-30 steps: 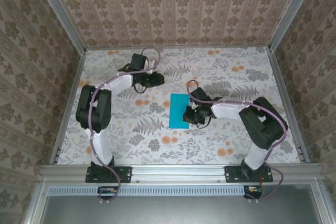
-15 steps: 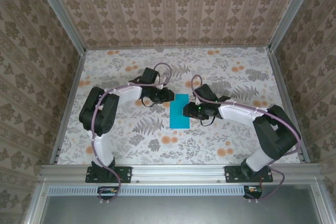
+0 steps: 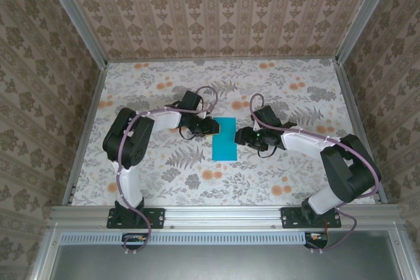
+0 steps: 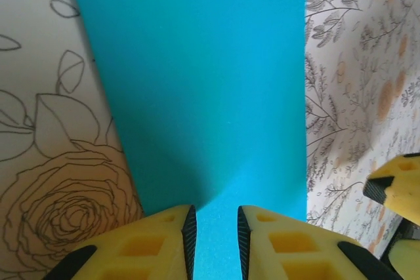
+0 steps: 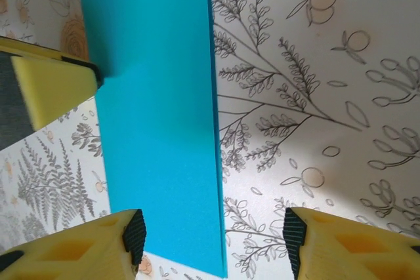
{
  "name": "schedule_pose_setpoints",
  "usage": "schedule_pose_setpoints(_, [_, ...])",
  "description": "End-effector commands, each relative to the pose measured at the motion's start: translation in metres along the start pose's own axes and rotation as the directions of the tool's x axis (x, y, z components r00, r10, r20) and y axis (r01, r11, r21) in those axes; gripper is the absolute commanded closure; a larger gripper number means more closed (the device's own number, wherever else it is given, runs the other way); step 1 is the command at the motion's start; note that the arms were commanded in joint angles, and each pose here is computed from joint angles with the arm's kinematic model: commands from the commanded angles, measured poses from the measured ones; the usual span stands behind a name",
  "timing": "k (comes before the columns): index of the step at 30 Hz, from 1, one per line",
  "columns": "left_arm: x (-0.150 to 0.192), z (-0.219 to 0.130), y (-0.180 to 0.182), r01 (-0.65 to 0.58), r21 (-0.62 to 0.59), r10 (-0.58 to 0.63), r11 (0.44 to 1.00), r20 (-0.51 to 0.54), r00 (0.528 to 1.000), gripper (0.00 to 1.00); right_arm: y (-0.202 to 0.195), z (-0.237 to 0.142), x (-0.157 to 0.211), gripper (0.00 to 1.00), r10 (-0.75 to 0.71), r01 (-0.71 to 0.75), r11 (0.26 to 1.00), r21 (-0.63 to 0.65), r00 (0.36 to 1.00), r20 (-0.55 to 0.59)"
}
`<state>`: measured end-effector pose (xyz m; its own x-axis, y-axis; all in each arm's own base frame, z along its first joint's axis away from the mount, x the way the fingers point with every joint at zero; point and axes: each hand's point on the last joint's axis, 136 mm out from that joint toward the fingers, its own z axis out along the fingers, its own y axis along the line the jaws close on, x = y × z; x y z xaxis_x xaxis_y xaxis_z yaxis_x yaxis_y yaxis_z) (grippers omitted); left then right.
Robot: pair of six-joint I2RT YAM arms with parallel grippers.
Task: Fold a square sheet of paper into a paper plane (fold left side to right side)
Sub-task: Fold the triangle a second time at the center of the table.
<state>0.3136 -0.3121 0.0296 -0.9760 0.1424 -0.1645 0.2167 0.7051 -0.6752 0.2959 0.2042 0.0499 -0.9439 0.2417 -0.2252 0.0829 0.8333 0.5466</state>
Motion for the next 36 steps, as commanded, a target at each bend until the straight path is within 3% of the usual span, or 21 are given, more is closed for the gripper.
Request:
schedule_pose_setpoints(1, [0.009,0.007,0.012,0.023,-0.034,-0.024,0.999,-0.021,0.999,0.74,0.006,0.000,0.009,0.43,0.034,-0.037,0.999,-0.036,0.997,-0.066])
schedule_pose_setpoints(9, [0.014,0.008,0.017,0.024,-0.050,-0.025,0.998,-0.026,0.999,0.74,0.011,0.012,0.025,0.48,0.069,-0.083,0.994,-0.072,0.982,-0.175])
schedule_pose_setpoints(27, [0.009,0.006,0.007,0.002,-0.024,-0.002,1.000,-0.012,1.000,0.74,0.033,0.032,0.013,0.53,0.115,-0.152,0.969,-0.196,0.975,-0.191])
schedule_pose_setpoints(31, [0.002,0.000,-0.003,-0.026,0.003,0.026,1.000,0.010,1.000,0.70,0.035,0.036,0.009,0.55,0.135,-0.174,0.961,-0.217,0.973,-0.185])
schedule_pose_setpoints(36, [-0.014,-0.028,-0.020,-0.106,0.010,0.104,0.994,0.095,0.990,0.57,0.038,0.034,-0.001,0.56,0.140,-0.174,0.955,-0.241,0.979,-0.151])
